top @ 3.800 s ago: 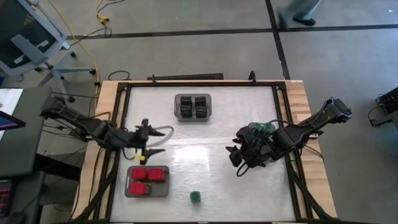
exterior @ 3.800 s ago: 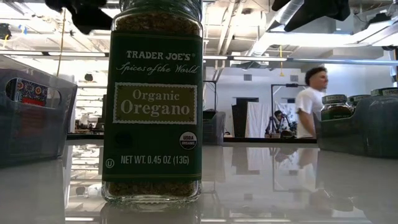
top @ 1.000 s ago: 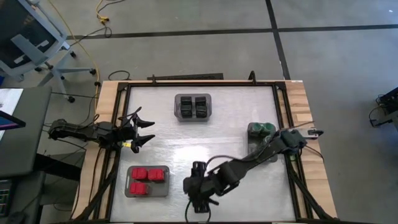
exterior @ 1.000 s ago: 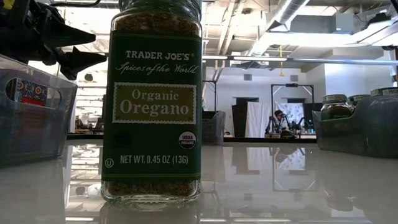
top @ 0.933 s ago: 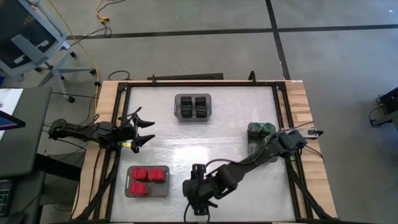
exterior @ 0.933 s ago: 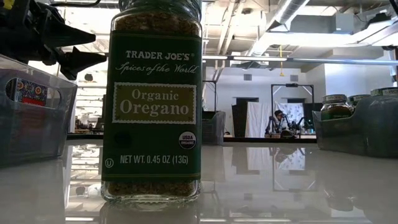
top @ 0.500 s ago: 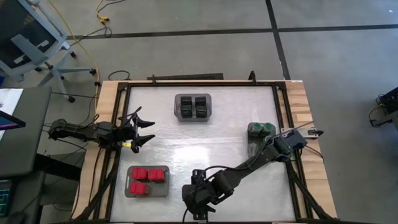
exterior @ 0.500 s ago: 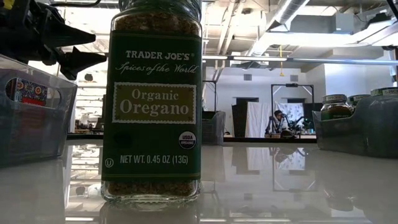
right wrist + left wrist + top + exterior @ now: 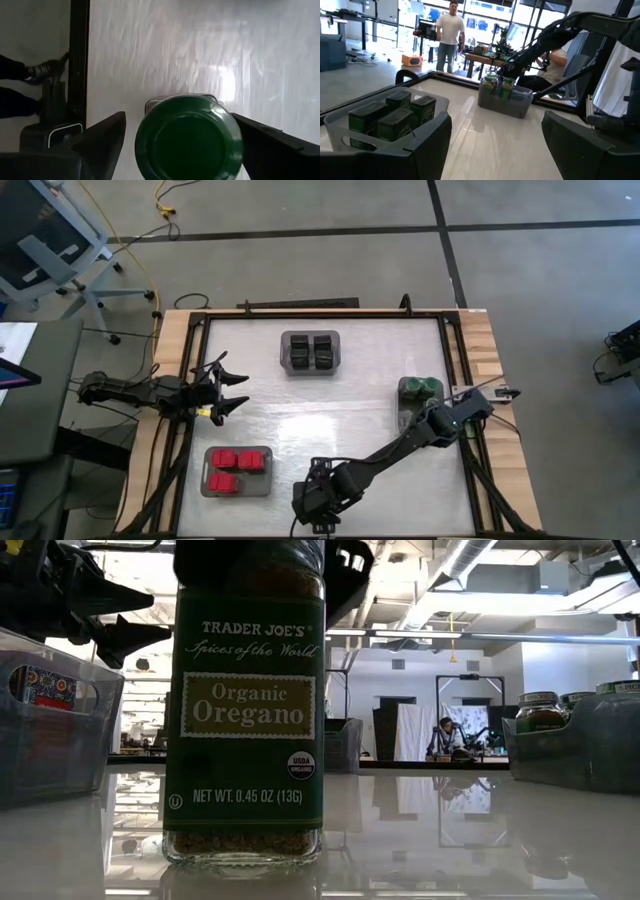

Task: Sort spices by type
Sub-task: Put the green seasoning bottle into the middle right black transparent bin

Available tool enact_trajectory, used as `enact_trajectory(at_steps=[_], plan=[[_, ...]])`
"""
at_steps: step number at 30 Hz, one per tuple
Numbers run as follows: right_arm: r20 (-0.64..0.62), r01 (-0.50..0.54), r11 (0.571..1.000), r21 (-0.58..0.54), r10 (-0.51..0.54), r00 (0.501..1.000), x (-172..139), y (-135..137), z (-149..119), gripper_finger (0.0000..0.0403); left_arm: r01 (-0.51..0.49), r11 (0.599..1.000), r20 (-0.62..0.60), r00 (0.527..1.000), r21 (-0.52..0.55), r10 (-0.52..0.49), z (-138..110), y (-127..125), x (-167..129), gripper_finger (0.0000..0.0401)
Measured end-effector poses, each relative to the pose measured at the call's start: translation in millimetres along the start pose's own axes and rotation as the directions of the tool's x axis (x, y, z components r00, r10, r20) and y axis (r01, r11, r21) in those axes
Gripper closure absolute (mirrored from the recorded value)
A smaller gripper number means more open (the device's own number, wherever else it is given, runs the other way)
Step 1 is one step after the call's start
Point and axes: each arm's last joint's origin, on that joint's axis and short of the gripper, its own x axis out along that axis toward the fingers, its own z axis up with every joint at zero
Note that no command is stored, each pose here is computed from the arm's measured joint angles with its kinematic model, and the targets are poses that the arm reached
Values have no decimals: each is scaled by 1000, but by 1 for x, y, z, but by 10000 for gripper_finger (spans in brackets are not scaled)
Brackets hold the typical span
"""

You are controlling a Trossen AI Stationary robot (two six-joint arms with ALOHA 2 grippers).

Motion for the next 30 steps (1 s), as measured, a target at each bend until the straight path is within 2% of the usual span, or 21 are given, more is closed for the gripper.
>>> enact_trajectory(at_steps=[3, 6, 12, 16, 18, 24, 30], plan=[[-11, 8, 1000, 0, -8, 1000, 6, -1, -1, 42, 0, 1000, 0, 1000, 0, 0, 0, 0, 0, 103], [-28, 18, 1000, 0, -18, 999, 9, -5, -1, 73, 0, 1000, 0, 1000, 0, 0, 0, 0, 0, 103], [-18, 18, 1000, 5, -18, 1000, 6, -9, 2, 191, -1, 1000, 0, 1000, 0, 1, 0, 0, 0, 103], [-46, 34, 998, 61, -31, 998, -5, -11, 2, 189, 0, 1000, 0, 1000, 0, 0, 0, 0, 0, 103], [-59, 45, 999, 29, -43, 997, -23, -13, 2, 189, 0, 1000, 0, 1000, 0, 0, 0, 0, 0, 103], [-7, 92, 994, -56, -93, 996, -104, -25, -1, 189, 0, 1000, 0, 1000, 0, 0, 0, 0, 0, 103], [-23, 200, 972, -122, -205, 979, -175, -43, -29, 189, 0, 1000, 0, 1000, 0, 0, 0, 0, 0, 103]])
